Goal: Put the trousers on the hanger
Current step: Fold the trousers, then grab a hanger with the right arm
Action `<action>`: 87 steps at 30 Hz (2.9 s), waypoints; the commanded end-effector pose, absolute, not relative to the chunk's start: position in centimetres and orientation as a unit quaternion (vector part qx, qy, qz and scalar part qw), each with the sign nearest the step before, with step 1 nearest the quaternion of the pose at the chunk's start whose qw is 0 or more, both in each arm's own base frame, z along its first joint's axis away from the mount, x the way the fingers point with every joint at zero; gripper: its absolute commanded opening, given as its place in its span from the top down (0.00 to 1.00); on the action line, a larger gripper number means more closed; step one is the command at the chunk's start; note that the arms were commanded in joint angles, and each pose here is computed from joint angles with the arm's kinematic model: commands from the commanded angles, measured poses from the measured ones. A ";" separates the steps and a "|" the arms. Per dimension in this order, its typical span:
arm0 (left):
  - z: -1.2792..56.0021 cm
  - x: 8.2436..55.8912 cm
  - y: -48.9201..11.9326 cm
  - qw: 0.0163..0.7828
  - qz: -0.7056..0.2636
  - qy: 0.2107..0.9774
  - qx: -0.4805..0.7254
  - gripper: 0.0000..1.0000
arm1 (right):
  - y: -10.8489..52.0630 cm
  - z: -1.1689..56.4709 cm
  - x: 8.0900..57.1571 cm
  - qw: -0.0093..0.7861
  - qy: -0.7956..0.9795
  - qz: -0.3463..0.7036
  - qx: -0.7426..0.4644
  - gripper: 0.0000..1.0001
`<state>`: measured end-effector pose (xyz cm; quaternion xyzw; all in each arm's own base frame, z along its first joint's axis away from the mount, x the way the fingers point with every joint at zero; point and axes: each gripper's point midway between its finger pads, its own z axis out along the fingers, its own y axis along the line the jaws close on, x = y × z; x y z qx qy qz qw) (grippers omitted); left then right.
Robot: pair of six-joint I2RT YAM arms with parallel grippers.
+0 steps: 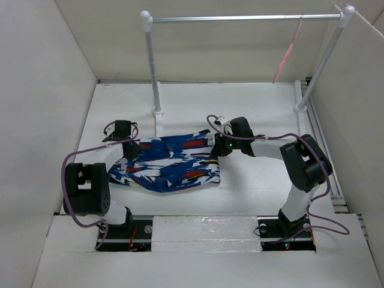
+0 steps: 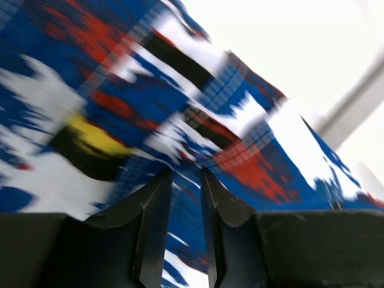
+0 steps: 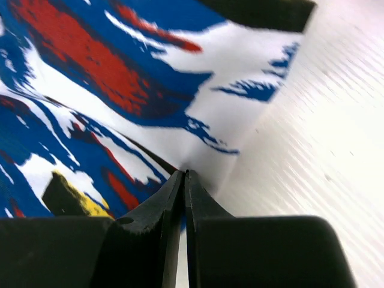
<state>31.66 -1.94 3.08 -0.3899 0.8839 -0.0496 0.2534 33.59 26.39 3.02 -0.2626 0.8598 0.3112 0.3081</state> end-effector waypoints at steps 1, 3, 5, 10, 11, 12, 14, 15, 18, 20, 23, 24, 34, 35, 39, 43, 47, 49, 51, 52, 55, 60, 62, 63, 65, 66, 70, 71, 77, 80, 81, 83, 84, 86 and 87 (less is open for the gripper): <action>4.0 31.7 1.6 0.276 0.016 0.874 -0.401 0.77 | 24.0 3.3 33.4 0.315 0.877 0.255 -0.259 0.89; 6.0 32.7 1.4 0.294 0.002 0.871 -0.393 0.77 | 23.7 4.5 33.1 0.318 0.874 0.234 -0.283 0.87; 10.4 34.1 -0.1 0.347 -0.037 0.866 -0.359 0.76 | 25.7 10.5 32.6 0.351 0.845 0.234 -0.330 0.72; 17.6 35.3 -7.2 0.417 -0.127 0.868 -0.239 0.83 | 27.1 25.4 33.5 0.456 0.784 0.205 -0.368 0.45; 18.6 35.3 -8.8 0.422 -0.148 0.868 -0.215 0.88 | 26.6 28.7 33.6 0.485 0.772 0.197 -0.361 0.47; 20.0 35.5 -10.2 0.433 -0.162 0.865 -0.194 0.95 | 25.4 31.3 34.2 0.509 0.765 0.187 -0.349 0.57; 21.3 34.5 -14.6 0.435 -0.186 0.871 -0.133 1.00 | 23.2 38.3 35.0 0.569 0.735 0.188 -0.317 1.00; 22.5 34.4 -16.0 0.447 -0.189 0.867 -0.115 1.00 | 20.0 41.2 36.0 0.601 0.726 0.174 -0.285 1.00; 23.5 32.1 -21.7 0.450 -0.218 0.865 -0.043 1.00 | 13.4 47.5 37.6 0.665 0.705 0.155 -0.192 1.00; 23.5 30.1 -24.9 0.438 -0.247 0.864 -0.010 1.00 | 10.8 49.2 38.3 0.677 0.703 0.162 -0.147 0.79; 22.8 27.5 -28.2 0.429 -0.264 0.864 0.031 0.87 | 7.3 50.9 40.1 0.691 0.689 0.204 -0.081 0.37; 22.2 27.0 -28.6 0.425 -0.256 0.868 0.037 0.72 | 5.7 50.9 41.0 0.691 0.686 0.222 -0.051 0.28; 19.3 22.9 -30.9 0.395 -0.250 0.881 0.076 0.42 | 3.7 48.2 46.6 0.671 0.644 0.365 0.048 0.21; 19.2 22.8 -30.7 0.395 -0.251 0.880 0.075 0.42 | 4.6 49.0 46.8 0.675 0.625 0.390 0.043 0.21; 18.4 22.2 -30.7 0.387 -0.250 0.884 0.078 0.44 | 6.2 48.5 48.1 0.667 0.602 0.437 0.037 0.21; 17.8 21.5 -30.8 0.383 -0.245 0.887 0.077 0.45 | 7.3 47.3 48.8 0.658 0.601 0.452 0.048 0.22; 17.2 21.1 -30.8 0.374 -0.244 0.892 0.073 0.48 | 8.2 46.6 49.4 0.652 0.593 0.470 0.054 0.25; 17.3 21.1 -30.6 0.377 -0.243 0.891 0.071 0.48 | 8.5 46.3 49.6 0.650 0.591 0.474 0.058 0.27; 17.6 21.2 -30.3 0.380 -0.240 0.891 0.068 0.49 | 9.0 46.0 49.7 0.645 0.592 0.479 0.060 0.31; 17.7 21.2 -30.2 0.381 -0.238 0.891 0.067 0.49 | 9.0 46.0 49.7 0.646 0.592 0.478 0.062 0.32; 18.2 21.3 -30.2 0.384 -0.239 0.889 0.063 0.51 | 9.0 45.6 49.4 0.649 0.590 0.474 0.072 0.33; 18.6 21.3 -30.5 0.384 -0.246 0.888 0.063 0.52 | 9.1 45.7 49.0 0.655 0.565 0.496 0.075 0.57; 18.5 21.3 -30.5 0.382 -0.245 0.889 0.063 0.53 | 9.1 45.6 48.9 0.656 0.568 0.492 0.073 0.66; 18.6 21.3 -30.5 0.383 -0.246 0.888 0.062 0.53 | 9.1 45.7 48.8 0.657 0.568 0.491 0.071 0.69; 18.9 21.3 -30.4 0.385 -0.246 0.887 0.060 0.53 | 8.7 46.5 48.3 0.667 0.564 0.482 0.066 0.72; 19.1 21.3 -30.4 0.387 -0.248 0.886 0.059 0.53 | 8.7 46.7 48.1 0.668 0.563 0.483 0.063 0.74; 21.1 21.7 -30.6 0.399 -0.252 0.880 0.058 0.53 | 8.3 48.3 47.0 0.681 0.554 0.478 0.042 0.82; 21.5 21.8 -30.6 0.401 -0.251 0.879 0.058 0.53 | 8.4 48.3 46.7 0.680 0.556 0.476 0.038 0.82; 28.4 22.8 -31.8 0.445 -0.288 0.846 0.063 0.47 | 8.2 48.0 44.1 0.682 0.555 0.475 0.025 0.86; 32.1 23.3 -32.5 0.467 -0.307 0.826 0.066 0.46 | 8.7 46.8 43.1 0.678 0.548 0.490 0.012 0.93; 32.7 23.5 -32.7 0.473 -0.306 0.823 0.073 0.46 | 9.2 46.6 42.6 0.674 0.545 0.499 -0.003 0.93; 33.5 23.9 -33.2 0.477 -0.306 0.820 0.077 0.46 | 9.5 46.0 41.7 0.666 0.533 0.521 -0.004 0.94; 33.7 24.1 -33.3 0.479 -0.303 0.820 0.078 0.46 | 9.3 45.8 41.5 0.666 0.530 0.525 -0.002 0.94; 34.0 24.4 -33.8 0.480 -0.303 0.819 0.080 0.46 | 9.1 45.1 40.9 0.661 0.530 0.531 -0.002 0.95; 34.0 24.5 -33.9 0.481 -0.303 0.819 0.080 0.46 | 9.4 44.7 40.5 0.656 0.533 0.533 -0.009 0.95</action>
